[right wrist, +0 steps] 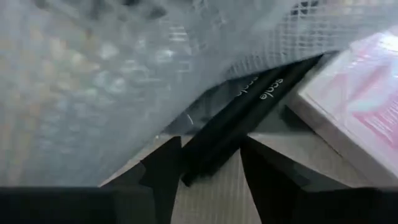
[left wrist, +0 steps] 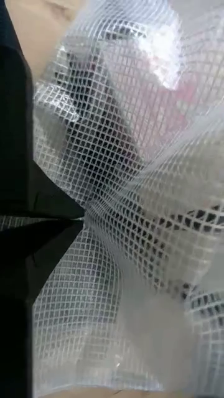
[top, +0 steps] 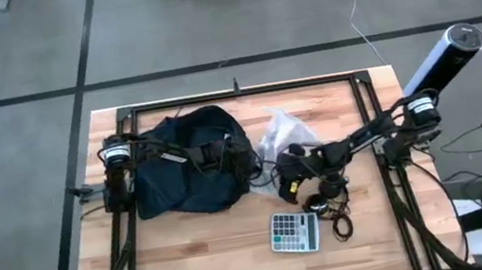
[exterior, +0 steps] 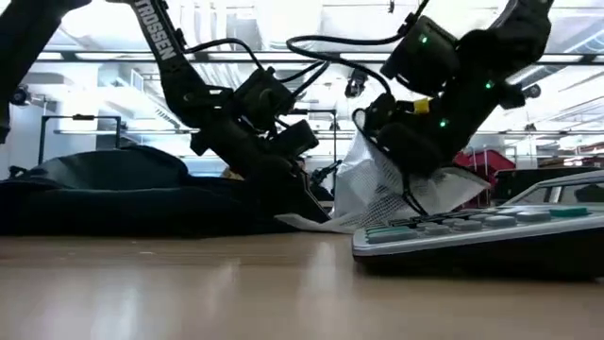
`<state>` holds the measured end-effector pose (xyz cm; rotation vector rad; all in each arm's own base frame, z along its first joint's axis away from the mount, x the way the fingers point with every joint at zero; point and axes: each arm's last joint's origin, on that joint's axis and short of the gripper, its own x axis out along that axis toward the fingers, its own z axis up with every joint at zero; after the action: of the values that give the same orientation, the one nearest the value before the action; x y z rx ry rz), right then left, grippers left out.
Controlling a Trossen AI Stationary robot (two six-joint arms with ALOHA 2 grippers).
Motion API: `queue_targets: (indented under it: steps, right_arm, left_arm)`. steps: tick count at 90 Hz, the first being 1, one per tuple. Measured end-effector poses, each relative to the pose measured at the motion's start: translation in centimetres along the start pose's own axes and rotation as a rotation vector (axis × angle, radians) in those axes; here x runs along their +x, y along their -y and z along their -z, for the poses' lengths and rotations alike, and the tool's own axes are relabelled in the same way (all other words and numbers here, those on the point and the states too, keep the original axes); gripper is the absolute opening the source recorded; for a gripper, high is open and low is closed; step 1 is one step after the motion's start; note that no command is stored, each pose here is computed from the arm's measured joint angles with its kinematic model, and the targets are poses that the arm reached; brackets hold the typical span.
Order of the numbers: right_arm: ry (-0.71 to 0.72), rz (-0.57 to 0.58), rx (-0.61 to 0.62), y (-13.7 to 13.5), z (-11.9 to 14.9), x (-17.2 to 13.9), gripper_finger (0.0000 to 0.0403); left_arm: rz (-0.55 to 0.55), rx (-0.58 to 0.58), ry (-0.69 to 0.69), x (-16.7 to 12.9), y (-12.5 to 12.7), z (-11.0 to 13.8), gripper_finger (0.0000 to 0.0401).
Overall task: Unpack backpack
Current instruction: Remove the black pen from the white zipper pouch
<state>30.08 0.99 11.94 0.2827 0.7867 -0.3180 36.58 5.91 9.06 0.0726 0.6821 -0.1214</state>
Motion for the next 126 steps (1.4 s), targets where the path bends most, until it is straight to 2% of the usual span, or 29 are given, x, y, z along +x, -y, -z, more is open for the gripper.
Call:
queue_targets:
  steps: [15, 28, 38, 51, 55, 69, 75, 84, 97, 110, 126]
  right_arm:
    - [-0.001, -0.02, 0.023, 0.5, 0.0, 0.8, 0.0185]
    - [0.001, -0.014, 0.006, 0.9, -0.2, 0.9, 0.0182]
    - [-0.006, -0.003, 0.006, 1.4, -0.4, 1.0, 0.014]
    - [0.002, 0.014, -0.022, 2.0, -0.7, 0.9, 0.0034]
    - [-0.004, 0.028, -0.037, 2.1, -0.8, 0.6, 0.0014]
    - [-0.075, 0.065, -0.061, 2.7, -0.9, -1.8, 0.0006]
    - [-0.063, 0.053, -0.077, 2.7, -1.4, -3.1, 0.0001]
    - [-0.055, 0.025, -0.062, 2.6, -1.7, -3.9, 0.0009]
    - [-0.041, -0.058, -0.02, 2.2, -1.9, -3.2, 0.0029]
    - [-0.057, -0.096, -0.07, 2.0, -1.2, -1.1, 0.008]
    - [-0.047, -0.094, -0.122, 2.2, -1.6, 0.7, 0.0144]
  left_arm:
    - [-0.006, 0.008, 0.02, 0.1, 0.1, -0.2, 0.0006]
    - [-0.007, 0.008, 0.027, 0.1, 0.2, -0.2, 0.0006]
    - [-0.018, 0.009, 0.031, 0.1, 0.2, -0.3, 0.0006]
    - [-0.019, 0.011, 0.032, 0.1, 0.1, -0.3, 0.0006]
    - [-0.02, 0.012, 0.031, 0.1, 0.1, -0.3, 0.0006]
    - [-0.063, 0.011, -0.005, 0.1, 0.1, -0.2, 0.0006]
    - [-0.066, 0.01, -0.008, 0.1, 0.0, -0.1, 0.0006]
    - [-0.072, 0.012, 0.003, 0.1, 0.0, -0.2, 0.0006]
    - [-0.08, 0.007, 0.017, 0.1, 0.0, -0.3, 0.0006]
    - [-0.085, 0.004, 0.042, 0.5, 0.0, -0.2, 0.0006]
    - [-0.066, 0.016, 0.074, 1.1, 0.0, 0.1, 0.0006]
